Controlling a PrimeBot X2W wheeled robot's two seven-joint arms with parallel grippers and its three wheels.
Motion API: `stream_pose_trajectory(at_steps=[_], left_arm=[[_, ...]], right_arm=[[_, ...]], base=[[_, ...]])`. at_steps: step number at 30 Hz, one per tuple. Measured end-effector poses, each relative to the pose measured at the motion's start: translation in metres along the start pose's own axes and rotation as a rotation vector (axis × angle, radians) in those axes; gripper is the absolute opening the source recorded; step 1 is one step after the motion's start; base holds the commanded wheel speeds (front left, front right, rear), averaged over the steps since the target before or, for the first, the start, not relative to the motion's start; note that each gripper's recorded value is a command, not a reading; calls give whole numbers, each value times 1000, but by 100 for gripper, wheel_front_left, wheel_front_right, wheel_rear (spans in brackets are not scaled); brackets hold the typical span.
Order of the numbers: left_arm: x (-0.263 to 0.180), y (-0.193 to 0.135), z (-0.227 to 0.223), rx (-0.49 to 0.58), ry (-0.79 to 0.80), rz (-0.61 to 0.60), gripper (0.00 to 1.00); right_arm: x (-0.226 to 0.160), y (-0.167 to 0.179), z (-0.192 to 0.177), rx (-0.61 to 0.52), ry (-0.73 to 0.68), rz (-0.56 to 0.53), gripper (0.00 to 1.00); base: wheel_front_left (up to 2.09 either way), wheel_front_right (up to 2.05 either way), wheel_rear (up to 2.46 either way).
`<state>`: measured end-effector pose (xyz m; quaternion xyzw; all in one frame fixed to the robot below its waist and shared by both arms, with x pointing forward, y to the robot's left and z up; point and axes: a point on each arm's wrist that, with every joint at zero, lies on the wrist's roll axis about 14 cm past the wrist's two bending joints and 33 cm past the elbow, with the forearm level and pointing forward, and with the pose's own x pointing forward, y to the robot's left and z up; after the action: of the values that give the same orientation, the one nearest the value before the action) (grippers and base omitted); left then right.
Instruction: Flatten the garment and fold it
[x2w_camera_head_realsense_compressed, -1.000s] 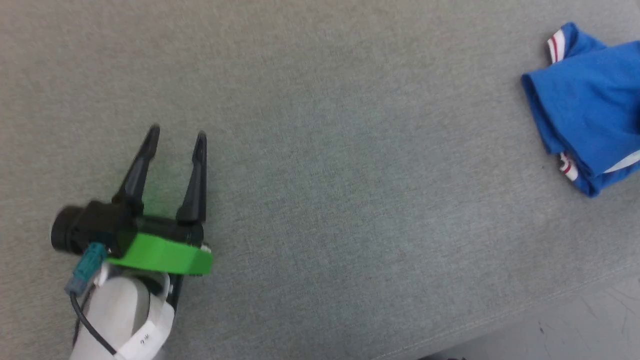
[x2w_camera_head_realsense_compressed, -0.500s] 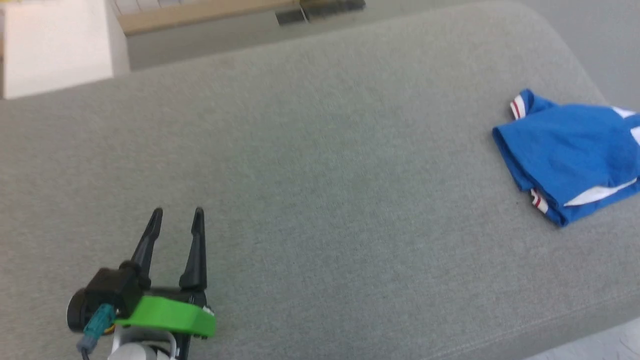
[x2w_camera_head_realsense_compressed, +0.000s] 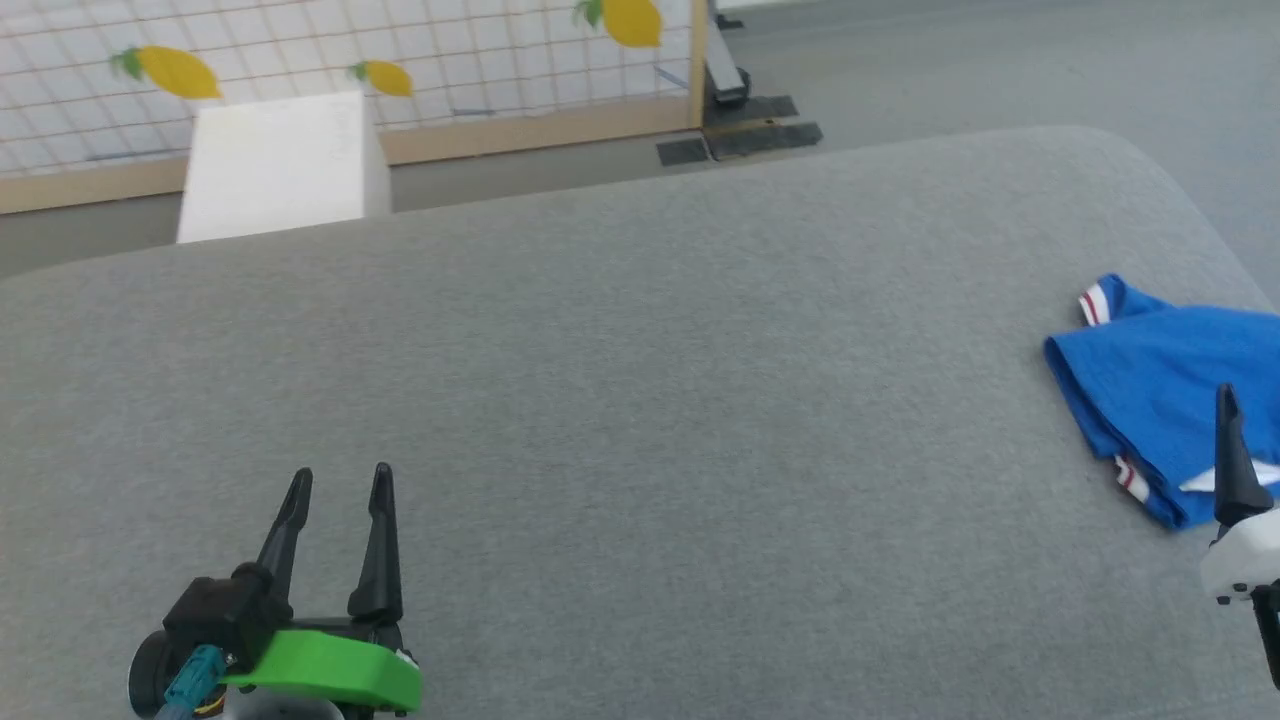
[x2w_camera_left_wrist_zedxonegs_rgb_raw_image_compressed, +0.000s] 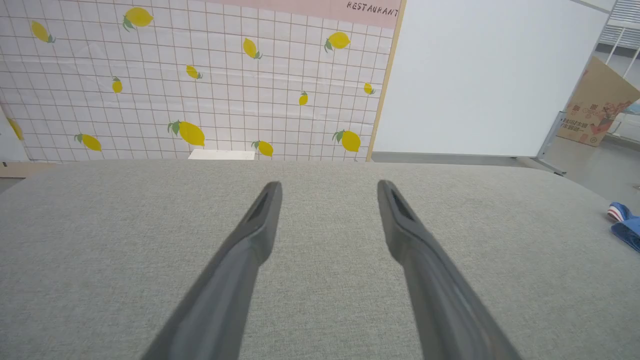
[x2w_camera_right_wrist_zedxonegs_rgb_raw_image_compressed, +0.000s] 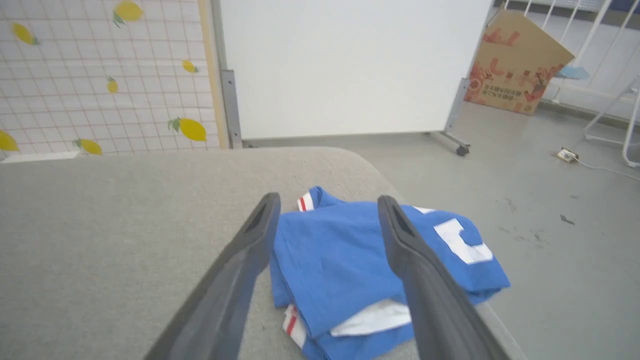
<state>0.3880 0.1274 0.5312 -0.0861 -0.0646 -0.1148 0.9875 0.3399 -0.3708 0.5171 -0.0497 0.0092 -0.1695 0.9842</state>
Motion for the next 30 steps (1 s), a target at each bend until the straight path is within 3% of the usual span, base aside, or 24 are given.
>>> stream_pose_trajectory(at_steps=[9, 15, 30], left_arm=[[-25, 33, 12, 31, -23, 107, 100], [-38, 46, 12, 62, -12, 148, 100], [-52, 49, -10, 64, 63, 155, 100]], right_arm=[[-26, 76, 49, 42, -87, 162, 100], [-48, 121, 41, 85, -40, 270, 100], [-68, 166, 24, 117, 9, 392, 100]], base=[[0, 0, 0], [0, 0, 0], [0, 0, 0]])
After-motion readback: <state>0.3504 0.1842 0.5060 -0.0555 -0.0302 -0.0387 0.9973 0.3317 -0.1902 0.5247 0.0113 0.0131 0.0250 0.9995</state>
